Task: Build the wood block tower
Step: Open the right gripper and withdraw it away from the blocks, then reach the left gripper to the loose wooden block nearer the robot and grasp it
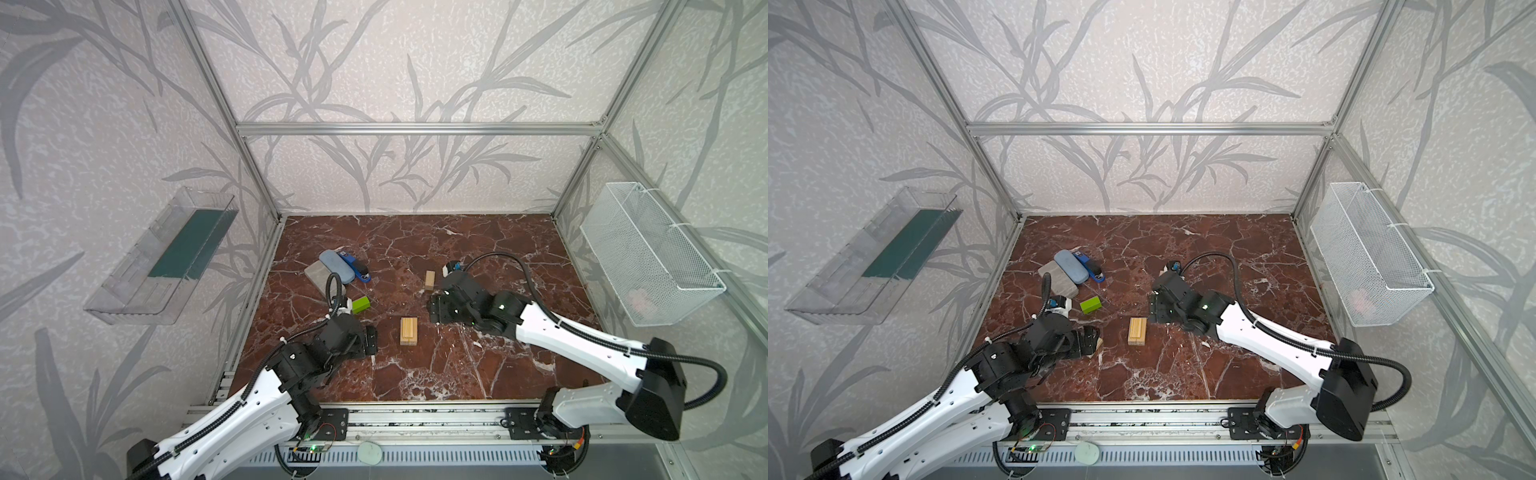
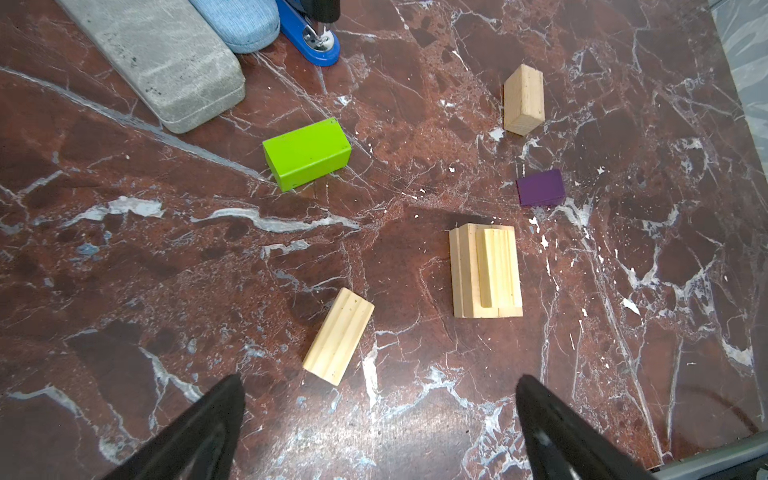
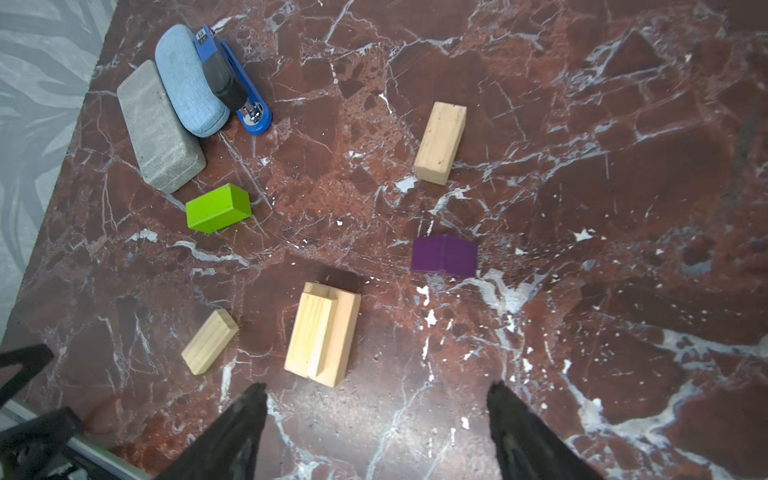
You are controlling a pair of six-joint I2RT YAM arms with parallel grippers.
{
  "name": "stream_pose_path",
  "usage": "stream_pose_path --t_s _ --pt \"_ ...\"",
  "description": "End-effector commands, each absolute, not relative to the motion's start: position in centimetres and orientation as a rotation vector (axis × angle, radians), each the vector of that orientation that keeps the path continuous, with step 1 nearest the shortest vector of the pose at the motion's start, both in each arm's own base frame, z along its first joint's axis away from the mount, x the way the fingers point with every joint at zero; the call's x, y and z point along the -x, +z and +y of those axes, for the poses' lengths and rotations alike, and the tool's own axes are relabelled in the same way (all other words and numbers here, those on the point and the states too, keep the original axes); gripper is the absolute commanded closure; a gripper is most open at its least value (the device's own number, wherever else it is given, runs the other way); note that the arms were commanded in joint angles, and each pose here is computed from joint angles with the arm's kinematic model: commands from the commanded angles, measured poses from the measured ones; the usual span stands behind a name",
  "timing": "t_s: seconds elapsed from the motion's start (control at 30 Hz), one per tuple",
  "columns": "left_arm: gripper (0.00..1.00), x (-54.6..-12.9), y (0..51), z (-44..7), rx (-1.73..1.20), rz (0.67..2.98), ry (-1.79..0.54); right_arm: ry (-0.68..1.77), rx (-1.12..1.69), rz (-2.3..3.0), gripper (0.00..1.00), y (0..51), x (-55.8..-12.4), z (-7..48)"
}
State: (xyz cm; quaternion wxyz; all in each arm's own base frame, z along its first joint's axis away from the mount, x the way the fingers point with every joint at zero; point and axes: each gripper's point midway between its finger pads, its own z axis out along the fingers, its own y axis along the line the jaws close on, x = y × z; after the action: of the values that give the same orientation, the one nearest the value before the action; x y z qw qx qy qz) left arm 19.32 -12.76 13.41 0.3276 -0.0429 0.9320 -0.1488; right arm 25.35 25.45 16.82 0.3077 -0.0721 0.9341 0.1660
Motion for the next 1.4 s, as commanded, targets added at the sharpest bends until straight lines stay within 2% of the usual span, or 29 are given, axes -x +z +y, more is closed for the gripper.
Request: stream_pose_path --t_s 0.0,0.43,0.7,1.03,1.37 --pt "0.01 -19.8 12.8 -13.8 0.036 2.464 -0.421 0.498 0.376 2.388 0.13 16.9 -24.9 25.1" --pt "0.02 -21.9 8.5 -13.9 0.049 2.589 -0.429 0.794 0.732 2.147 0.02 13.7 -22.2 27.6" --pt "0.04 -22.8 7.0 -14.5 0.051 2.622 -0.432 0.763 0.793 2.060 0.01 11.9 -22.3 27.6" --pt "0.18 -22.2 5.0 -13.9 0.078 2.741 -0.345 0.756 0.765 2.016 0.01 12.3 -22.6 27.4" --pt "0.25 -21.2 4.2 -14.0 0.101 2.801 -0.341 0.742 0.736 2.022 0.01 12.6 -22.8 27.0"
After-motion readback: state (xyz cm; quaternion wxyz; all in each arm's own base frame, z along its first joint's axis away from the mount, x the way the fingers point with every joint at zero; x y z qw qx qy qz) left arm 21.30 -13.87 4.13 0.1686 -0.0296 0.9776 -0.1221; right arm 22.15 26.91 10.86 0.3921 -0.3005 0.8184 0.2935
